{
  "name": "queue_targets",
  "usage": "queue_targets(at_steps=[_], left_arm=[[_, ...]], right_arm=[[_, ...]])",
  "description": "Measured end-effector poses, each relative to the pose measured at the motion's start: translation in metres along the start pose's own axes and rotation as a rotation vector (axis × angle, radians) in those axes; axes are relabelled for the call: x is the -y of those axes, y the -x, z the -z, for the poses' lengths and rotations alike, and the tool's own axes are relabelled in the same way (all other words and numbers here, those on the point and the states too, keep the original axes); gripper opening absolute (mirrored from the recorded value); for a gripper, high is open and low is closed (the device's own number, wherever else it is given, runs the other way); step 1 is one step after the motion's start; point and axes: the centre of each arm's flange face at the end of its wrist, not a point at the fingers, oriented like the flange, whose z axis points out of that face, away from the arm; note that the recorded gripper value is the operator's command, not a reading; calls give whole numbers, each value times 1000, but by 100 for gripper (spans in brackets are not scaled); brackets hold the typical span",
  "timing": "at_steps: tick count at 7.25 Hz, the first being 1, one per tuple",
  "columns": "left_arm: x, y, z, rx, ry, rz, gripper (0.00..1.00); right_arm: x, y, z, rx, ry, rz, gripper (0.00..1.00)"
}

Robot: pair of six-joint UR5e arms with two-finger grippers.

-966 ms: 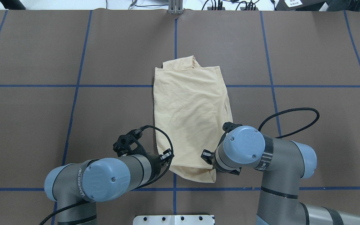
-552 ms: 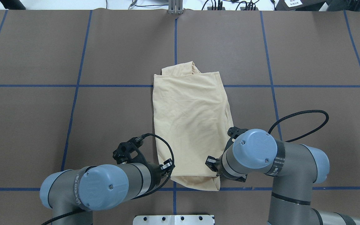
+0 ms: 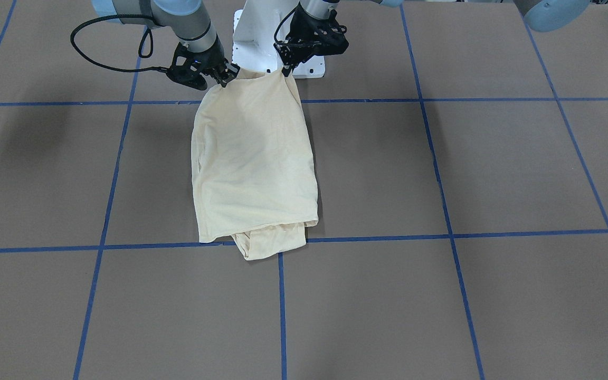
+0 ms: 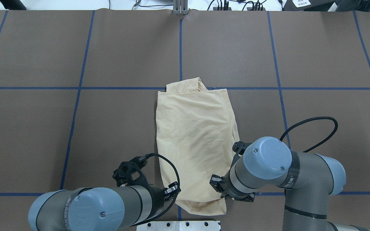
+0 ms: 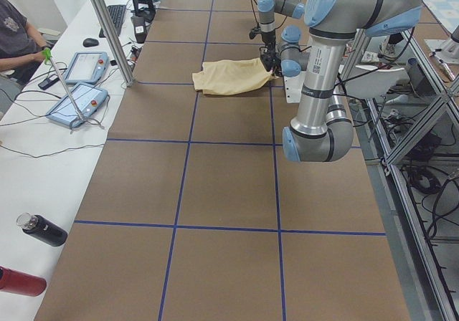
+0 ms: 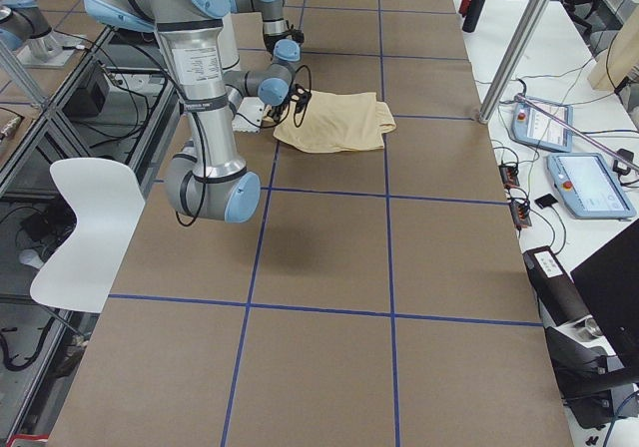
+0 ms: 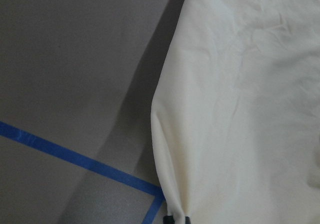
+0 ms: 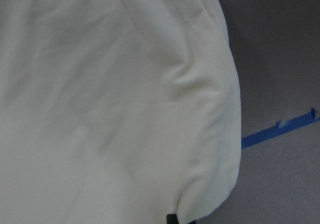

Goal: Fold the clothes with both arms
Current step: 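Lift the near edge with both grippers and fold it away from the robot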

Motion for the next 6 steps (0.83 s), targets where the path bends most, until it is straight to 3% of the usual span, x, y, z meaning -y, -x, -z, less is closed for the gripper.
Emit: queue_targets(at_steps=[2, 4, 6], left_arm=[[30, -17, 26, -52, -31, -22, 0], [92, -44, 50, -108, -134, -88, 0], [157, -76, 29, -131, -237, -136, 0]], right_arm=[[54, 8, 40, 57, -35, 4, 0], [128, 10, 91, 103, -48, -10, 0], [185, 53, 113, 128, -92, -18, 0]])
